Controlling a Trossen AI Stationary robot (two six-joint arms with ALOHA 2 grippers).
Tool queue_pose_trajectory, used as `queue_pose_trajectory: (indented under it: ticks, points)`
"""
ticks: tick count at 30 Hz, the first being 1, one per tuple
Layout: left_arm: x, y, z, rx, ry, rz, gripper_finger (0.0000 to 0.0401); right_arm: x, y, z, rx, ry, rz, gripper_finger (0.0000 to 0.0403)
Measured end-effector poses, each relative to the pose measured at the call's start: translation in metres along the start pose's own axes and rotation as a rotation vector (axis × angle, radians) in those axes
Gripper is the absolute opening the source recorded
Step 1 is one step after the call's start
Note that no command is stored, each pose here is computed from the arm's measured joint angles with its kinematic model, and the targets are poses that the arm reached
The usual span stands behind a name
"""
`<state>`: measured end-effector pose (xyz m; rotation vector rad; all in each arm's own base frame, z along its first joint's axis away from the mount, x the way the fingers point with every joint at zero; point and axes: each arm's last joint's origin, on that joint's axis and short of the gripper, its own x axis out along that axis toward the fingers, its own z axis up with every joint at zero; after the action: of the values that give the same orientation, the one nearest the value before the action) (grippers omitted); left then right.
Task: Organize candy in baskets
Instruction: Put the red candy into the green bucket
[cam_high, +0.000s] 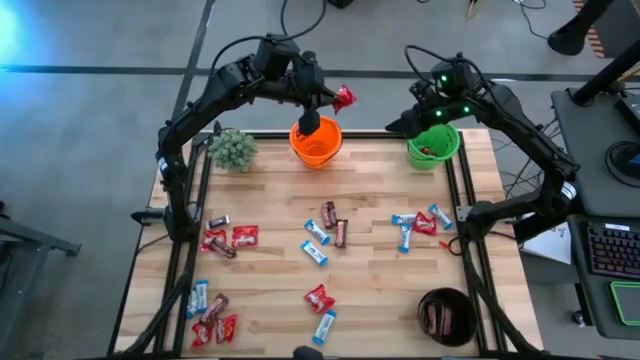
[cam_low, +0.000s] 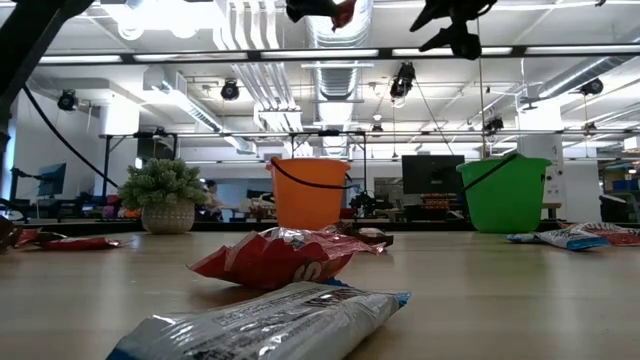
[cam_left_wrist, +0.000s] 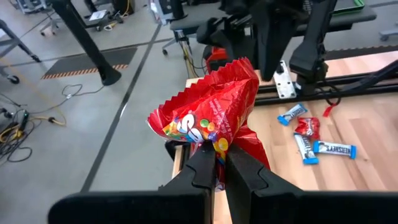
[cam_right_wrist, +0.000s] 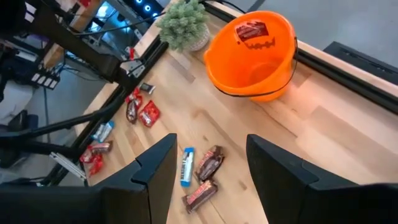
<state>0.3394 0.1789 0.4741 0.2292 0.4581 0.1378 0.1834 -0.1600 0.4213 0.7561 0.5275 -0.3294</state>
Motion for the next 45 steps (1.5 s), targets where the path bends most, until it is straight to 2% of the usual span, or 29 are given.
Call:
queue_pose_trajectory:
  ticks: [5, 12, 19, 24, 33, 45]
  points:
    - [0.0, -0.001, 0.0, -0.009, 0.005, -0.001, 0.0, 0.002, 0.007, 0.004, -0.014, -0.031, 0.064, 0.0199]
    - [0.001, -0.001, 0.0, -0.039, 0.005, -0.003, 0.0, 0.002, 0.025, 0.02, -0.002, -0.195, 0.171, 0.0216]
    - [0.001, 0.0, 0.001, -0.106, -0.007, 0.003, 0.0, 0.011, 0.031, 0.025, 0.039, -0.269, 0.13, 0.0215]
    - [0.005, 0.002, 0.0, -0.145, 0.006, 0.074, 0.0, 0.023, 0.038, 0.026, 0.027, -0.267, 0.145, 0.0215]
    - [0.008, 0.002, 0.0, -0.235, 0.018, 0.108, 0.0, 0.024, 0.047, 0.032, 0.009, -0.384, 0.146, 0.0215]
    - [0.029, -0.01, 0.0, -0.244, 0.024, 0.087, 0.0, 0.023, 0.049, 0.034, 0.006, -0.413, 0.135, 0.0215]
